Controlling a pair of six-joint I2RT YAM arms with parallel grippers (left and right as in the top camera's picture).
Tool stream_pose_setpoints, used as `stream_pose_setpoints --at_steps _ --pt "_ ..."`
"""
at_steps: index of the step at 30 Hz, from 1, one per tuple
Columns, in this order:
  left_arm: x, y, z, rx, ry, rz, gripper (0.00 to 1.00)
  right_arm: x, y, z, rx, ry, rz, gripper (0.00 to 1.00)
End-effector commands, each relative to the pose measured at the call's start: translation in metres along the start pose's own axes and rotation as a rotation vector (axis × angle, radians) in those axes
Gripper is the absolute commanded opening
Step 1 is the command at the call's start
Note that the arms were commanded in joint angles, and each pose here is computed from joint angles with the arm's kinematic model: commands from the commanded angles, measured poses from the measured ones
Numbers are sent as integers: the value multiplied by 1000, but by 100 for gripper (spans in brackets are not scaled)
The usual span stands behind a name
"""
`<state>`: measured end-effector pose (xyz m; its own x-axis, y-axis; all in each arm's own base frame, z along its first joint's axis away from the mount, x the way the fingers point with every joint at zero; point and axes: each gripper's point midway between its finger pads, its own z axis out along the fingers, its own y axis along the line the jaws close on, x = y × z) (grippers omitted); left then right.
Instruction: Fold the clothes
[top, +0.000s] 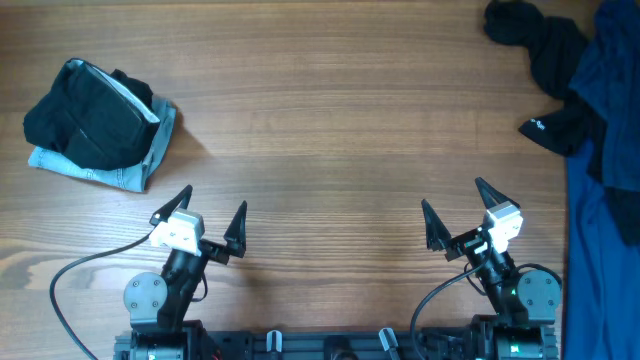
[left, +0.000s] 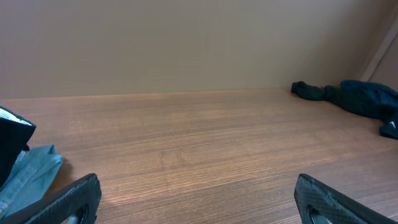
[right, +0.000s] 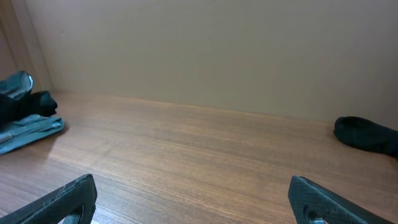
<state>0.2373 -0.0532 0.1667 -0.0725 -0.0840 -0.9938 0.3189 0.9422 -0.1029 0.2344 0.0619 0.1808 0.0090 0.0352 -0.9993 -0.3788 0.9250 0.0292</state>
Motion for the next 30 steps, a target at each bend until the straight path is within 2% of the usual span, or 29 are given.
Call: stream_pose_setpoints --at_steps 1,10,15,19,20,25,28,30 --pt "2 -3 0 17 -1 13 100 -2 2 0 -14 -9 -17 100" --pt "2 -8 0 45 2 13 100 -15 7 -1 -41 -58 3 100" --pt "-2 -36 -3 207 -11 21 100 -17 11 -1 -72 -60 242 100" --pt "-2 -37 -4 214 5 -132 100 -38 14 -4 -108 -130 453 100" --pt "-8 -37 -4 218 -13 -181 100 -49 19 -6 -157 -155 570 100" --pt "-68 -42 -14 233 -192 -188 100 -77 42 -16 -278 -202 447 100" --pt "-95 -34 -17 163 -199 -199 100 -105 45 -20 -256 -218 261 100" --pt "-114 -30 -17 130 -202 -206 100 -118 37 -16 -192 -175 233 100"
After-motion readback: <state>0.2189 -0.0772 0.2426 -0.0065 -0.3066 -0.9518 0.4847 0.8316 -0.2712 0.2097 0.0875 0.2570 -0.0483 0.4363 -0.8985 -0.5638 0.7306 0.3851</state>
